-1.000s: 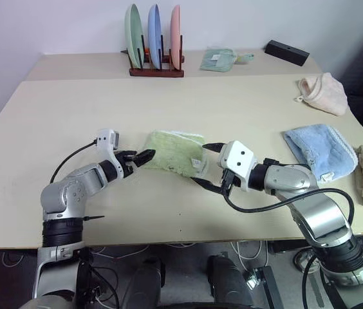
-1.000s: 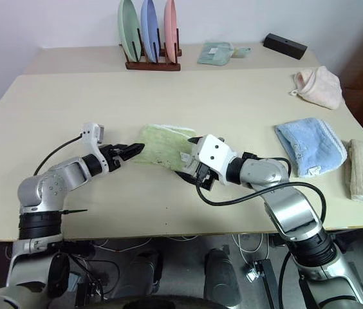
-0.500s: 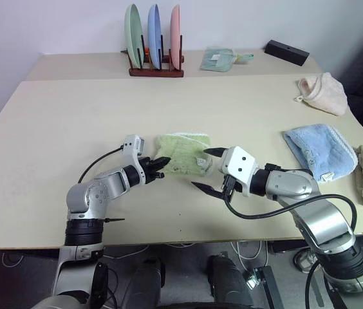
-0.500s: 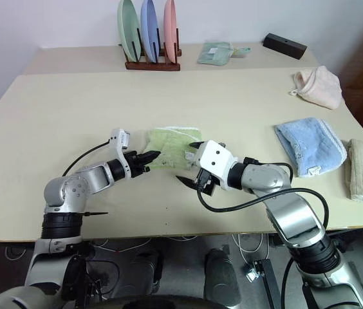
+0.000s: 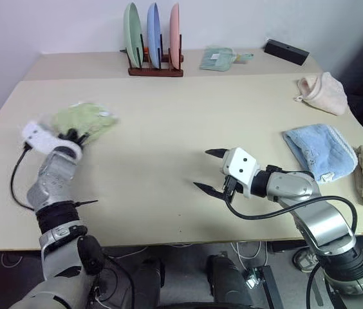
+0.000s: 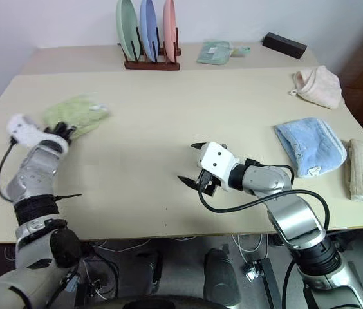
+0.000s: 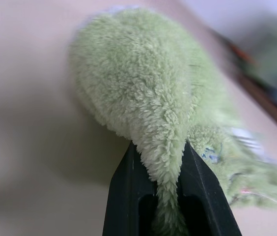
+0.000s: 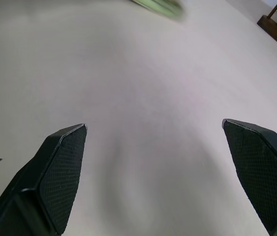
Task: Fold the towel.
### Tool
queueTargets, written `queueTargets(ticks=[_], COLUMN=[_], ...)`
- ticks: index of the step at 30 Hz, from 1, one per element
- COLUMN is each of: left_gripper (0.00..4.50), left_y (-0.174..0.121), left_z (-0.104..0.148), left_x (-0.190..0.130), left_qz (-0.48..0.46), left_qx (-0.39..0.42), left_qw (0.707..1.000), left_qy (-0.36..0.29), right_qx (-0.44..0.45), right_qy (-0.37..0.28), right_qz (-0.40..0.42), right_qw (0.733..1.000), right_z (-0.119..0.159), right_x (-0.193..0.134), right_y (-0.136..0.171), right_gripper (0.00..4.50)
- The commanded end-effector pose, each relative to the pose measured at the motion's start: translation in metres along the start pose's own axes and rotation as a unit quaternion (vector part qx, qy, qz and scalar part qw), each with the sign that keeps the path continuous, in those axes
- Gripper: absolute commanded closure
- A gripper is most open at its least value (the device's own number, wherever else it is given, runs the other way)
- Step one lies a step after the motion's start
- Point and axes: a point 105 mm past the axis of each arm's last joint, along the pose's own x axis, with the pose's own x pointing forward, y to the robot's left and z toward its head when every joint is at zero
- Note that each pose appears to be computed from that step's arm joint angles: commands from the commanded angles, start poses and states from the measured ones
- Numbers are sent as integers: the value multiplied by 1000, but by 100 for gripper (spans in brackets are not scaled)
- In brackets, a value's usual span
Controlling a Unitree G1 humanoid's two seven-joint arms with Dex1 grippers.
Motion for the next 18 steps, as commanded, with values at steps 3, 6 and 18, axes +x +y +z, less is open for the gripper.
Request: queueTargets(ticks=[3, 6, 18], left_gripper=[447, 351, 8], left_y=[29, 20, 39], left_z=[6, 6, 54], left_x=[-7, -12, -42], left_qz=[66, 40, 42], left_qx=[-50, -55, 5], left_qw=[996, 997, 991], left_qy=[-32, -40, -126], right_qx=[-21, -21, -18], right_qy=[-11, -10, 1], right_qz=[-1, 0, -2], right_qw=[1000, 1000, 1000], right_z=[4, 3, -4], right_x=[0, 1, -8], right_y=[-1, 0, -2], right_gripper=[0, 0, 0])
